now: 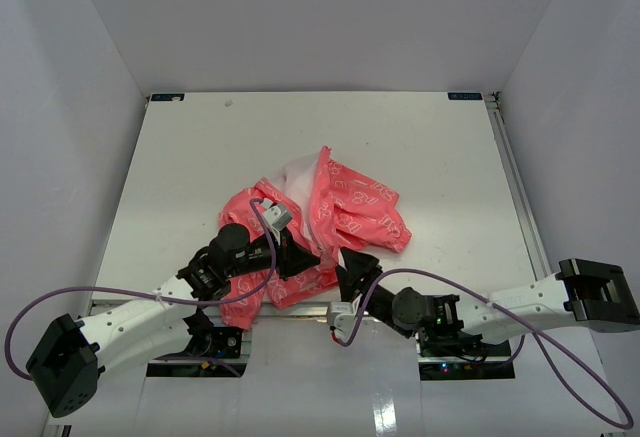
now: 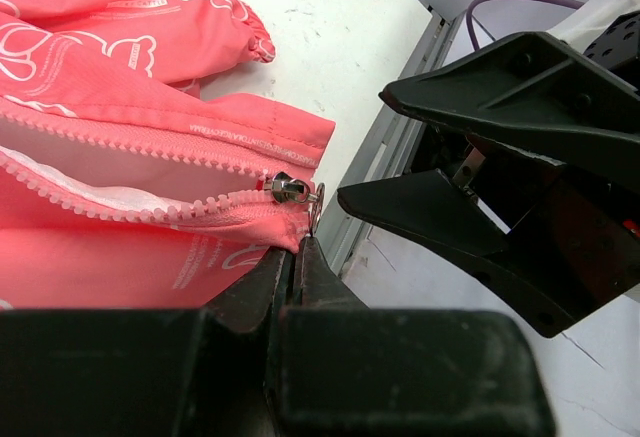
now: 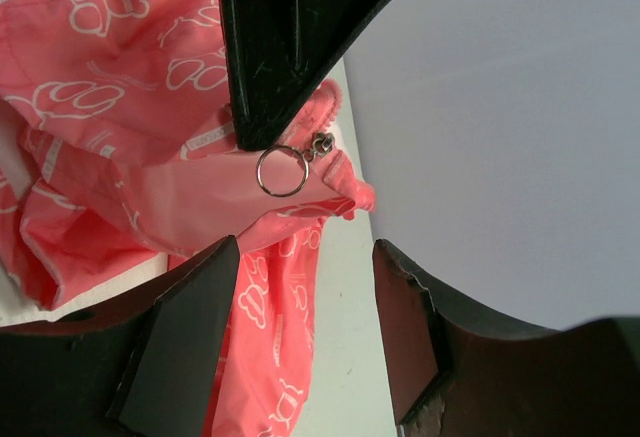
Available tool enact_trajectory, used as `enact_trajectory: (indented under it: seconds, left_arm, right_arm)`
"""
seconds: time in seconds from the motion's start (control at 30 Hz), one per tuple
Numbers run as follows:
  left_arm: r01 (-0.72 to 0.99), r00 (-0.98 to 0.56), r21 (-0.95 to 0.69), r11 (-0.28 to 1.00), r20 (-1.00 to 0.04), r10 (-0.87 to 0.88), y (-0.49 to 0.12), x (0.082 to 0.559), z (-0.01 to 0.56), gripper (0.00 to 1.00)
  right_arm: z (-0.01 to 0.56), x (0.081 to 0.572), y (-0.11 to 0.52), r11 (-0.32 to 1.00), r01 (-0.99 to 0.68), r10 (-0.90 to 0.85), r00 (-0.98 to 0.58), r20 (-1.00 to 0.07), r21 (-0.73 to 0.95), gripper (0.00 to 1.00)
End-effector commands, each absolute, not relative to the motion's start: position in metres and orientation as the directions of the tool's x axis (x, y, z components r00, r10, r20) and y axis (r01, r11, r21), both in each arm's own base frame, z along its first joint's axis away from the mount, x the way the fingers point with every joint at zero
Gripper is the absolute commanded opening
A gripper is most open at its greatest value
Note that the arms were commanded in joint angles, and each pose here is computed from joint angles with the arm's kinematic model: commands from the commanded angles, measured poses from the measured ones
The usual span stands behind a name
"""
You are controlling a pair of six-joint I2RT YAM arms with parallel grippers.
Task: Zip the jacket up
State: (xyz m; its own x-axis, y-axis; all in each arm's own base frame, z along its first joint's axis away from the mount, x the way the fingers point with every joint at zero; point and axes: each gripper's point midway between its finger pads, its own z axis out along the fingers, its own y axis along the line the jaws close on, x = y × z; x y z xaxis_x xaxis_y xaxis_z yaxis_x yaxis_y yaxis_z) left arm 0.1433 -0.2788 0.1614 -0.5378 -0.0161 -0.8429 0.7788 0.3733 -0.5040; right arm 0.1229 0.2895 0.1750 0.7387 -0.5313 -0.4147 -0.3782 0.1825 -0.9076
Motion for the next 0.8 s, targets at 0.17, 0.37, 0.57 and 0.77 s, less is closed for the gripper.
enact_trajectory:
  seconds: [0.17, 0.37, 0.57, 0.77]
  left_arm:
    - [0.793, -0.533, -0.510, 0.332, -0.846, -0.027, -0.281, 0.138, 0.170, 0.00]
    - [0.791, -0.538, -0.515, 0.329, -0.843, -0.026, -0.281, 0.137, 0.171, 0.00]
    - [0.794, -0.532, -0.512, 0.328, -0.846, -0.033, -0.280, 0.137, 0.175, 0.00]
    - [0.792, -0.538, -0.516, 0.325, -0.843, -0.027, -0.280, 0.136, 0.172, 0.00]
  right_arm:
    - [0.204, 0.117, 0.299, 0.282, -0.340, -0.483, 0.758, -0.438, -0.897, 0.62]
    - [0.200, 0.113, 0.305, 0.263, -0.355, -0.478, 0.760, -0.441, -0.897, 0.61]
    - [0.198, 0.112, 0.311, 0.252, -0.347, -0.480, 0.766, -0.428, -0.903, 0.61]
    - [0.197, 0.113, 0.319, 0.234, -0.327, -0.497, 0.769, -0.401, -0.916, 0.61]
